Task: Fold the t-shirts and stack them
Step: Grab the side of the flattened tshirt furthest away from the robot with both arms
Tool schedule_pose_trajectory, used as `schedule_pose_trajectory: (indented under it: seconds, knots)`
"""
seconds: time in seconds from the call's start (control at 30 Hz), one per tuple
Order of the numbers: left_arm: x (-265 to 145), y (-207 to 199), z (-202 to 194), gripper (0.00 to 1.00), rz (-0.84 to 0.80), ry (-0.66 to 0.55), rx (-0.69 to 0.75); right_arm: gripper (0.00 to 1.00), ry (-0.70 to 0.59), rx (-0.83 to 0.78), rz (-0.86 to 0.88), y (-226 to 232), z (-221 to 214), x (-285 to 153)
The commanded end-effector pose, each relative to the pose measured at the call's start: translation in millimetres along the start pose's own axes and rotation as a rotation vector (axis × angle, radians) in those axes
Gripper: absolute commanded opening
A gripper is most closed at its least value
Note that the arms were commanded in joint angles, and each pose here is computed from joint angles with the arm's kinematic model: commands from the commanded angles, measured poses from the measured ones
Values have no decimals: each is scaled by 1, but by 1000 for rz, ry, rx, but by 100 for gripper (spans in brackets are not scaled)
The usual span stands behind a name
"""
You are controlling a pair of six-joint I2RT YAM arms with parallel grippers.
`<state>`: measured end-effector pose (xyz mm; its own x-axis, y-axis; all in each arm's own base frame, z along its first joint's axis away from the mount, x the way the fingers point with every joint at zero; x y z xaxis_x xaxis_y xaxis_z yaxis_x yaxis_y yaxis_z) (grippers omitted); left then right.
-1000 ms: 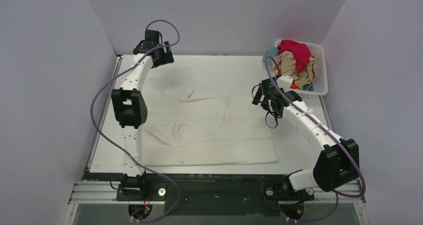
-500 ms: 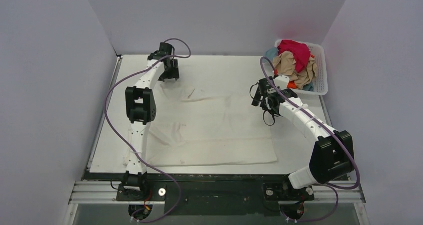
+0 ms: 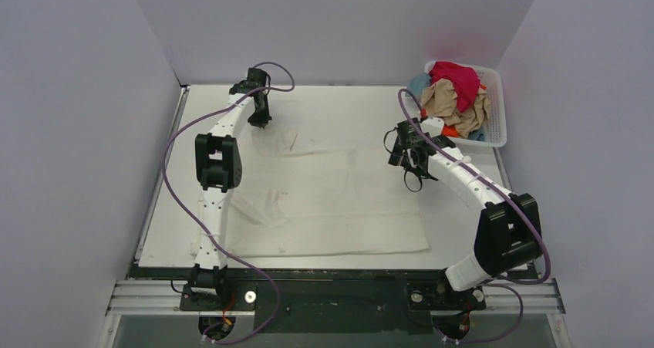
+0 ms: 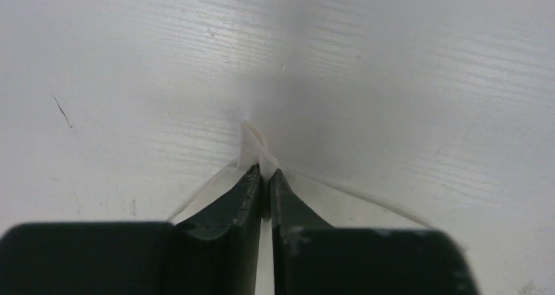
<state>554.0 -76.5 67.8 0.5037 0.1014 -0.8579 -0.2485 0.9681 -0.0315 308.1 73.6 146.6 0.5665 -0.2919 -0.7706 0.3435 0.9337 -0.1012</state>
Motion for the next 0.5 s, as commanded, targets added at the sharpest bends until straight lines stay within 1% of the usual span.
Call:
schedule_pose_trajectory:
  seconds: [0.0,0.03,0.07,0.1,0.13,0.23,0.33,0.37,0.47]
  knots:
    - [10,5,-13,6,13,56,23,92,6,-3,-25,7,12,9]
    - [7,5,-10,2,15,48,20,90,-6,5,-18,10,19,8]
    - [5,6,-10,0,23,47,19,88,1,3,-25,14,21,12]
    - [3,5,-8,0,23,41,20,87,-20,19,-23,18,30,11]
    - [0,5,-4,0,20,30,18,86,-14,14,-35,21,31,18]
    - [-11,4,4,0,7,-2,10,78,-35,41,-48,35,54,23]
    - [-19,2,10,0,-5,-29,-2,74,-28,58,-86,50,60,46]
    - [-22,2,12,0,-9,-39,-5,69,-47,71,-84,55,71,46]
    - [-26,2,15,0,-15,-53,-16,66,-68,93,-134,67,87,68]
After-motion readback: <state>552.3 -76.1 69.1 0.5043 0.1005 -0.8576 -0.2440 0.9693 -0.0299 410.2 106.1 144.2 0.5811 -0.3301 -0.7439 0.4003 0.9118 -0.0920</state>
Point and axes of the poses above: each gripper's point midway between its finger pads, its own x axis out along the fingers, its own y axis along the line the jaws close on, z = x × y, the point moved 5 cm from there along -x, back along the fingers, and after that the axes turned 5 degrees about -x, right-handed, at the moved point
